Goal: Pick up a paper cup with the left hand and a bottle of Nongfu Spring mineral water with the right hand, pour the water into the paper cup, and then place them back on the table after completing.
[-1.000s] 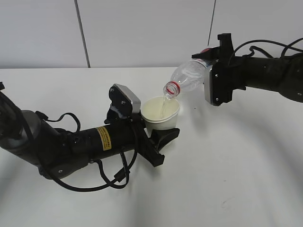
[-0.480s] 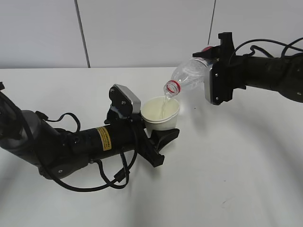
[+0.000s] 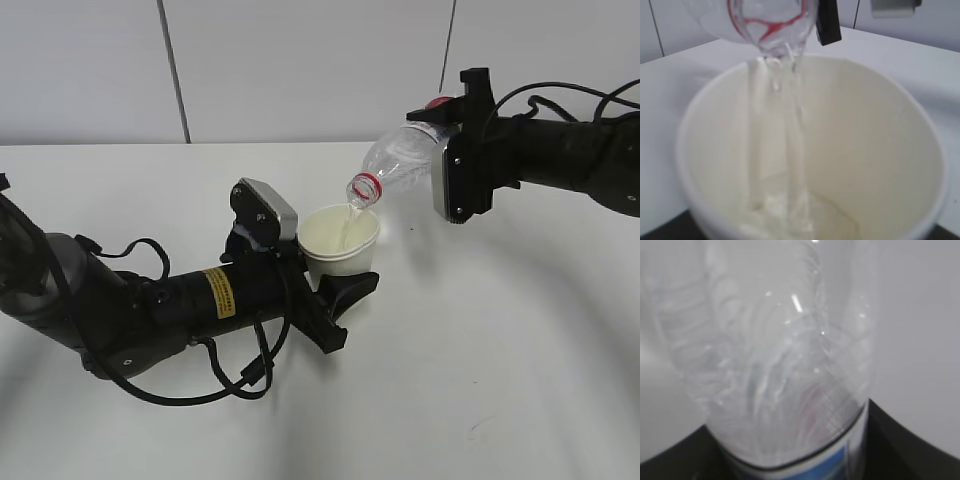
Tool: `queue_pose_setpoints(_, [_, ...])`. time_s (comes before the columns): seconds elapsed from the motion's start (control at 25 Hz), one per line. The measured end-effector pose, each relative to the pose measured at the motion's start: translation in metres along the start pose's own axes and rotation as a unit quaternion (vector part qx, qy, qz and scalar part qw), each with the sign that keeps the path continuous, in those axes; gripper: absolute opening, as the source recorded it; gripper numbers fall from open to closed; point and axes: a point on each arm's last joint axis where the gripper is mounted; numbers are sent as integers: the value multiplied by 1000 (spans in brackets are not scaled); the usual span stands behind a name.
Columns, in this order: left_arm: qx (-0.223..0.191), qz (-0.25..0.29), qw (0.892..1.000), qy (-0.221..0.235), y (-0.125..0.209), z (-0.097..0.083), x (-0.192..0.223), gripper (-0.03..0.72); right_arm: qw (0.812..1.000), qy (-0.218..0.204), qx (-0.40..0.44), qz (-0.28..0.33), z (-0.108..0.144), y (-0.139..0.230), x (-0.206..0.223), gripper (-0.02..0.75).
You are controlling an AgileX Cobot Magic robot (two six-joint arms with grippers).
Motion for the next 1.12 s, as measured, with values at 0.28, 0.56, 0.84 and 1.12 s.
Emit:
queue_pose_setpoints(0.28, [0, 1, 1000, 0, 0, 0, 0, 391, 1000, 0, -1, 0, 0, 0, 0, 419])
queue_pose_setpoints(0.56, [0, 2, 1000, -1, 0, 0, 0, 391, 1000, 1, -3, 0, -1, 0, 0, 419])
queue_pose_setpoints(0.84, [0, 3, 1000, -1, 1, 0, 0, 391, 1000, 1, -3, 0, -1, 0, 0, 419])
queue_pose_setpoints(1.12, [0, 3, 1000, -1, 1, 0, 0, 391, 1000, 1, -3, 0, -1, 0, 0, 419])
Point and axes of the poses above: a point on each arm's last joint axis where the gripper is mounted, x pointing out along that axis toward the gripper, z along the wrist's bending axis when the last joint is at zero, y = z × x, and after that the axes turned 2 degrees about -x, right-handed
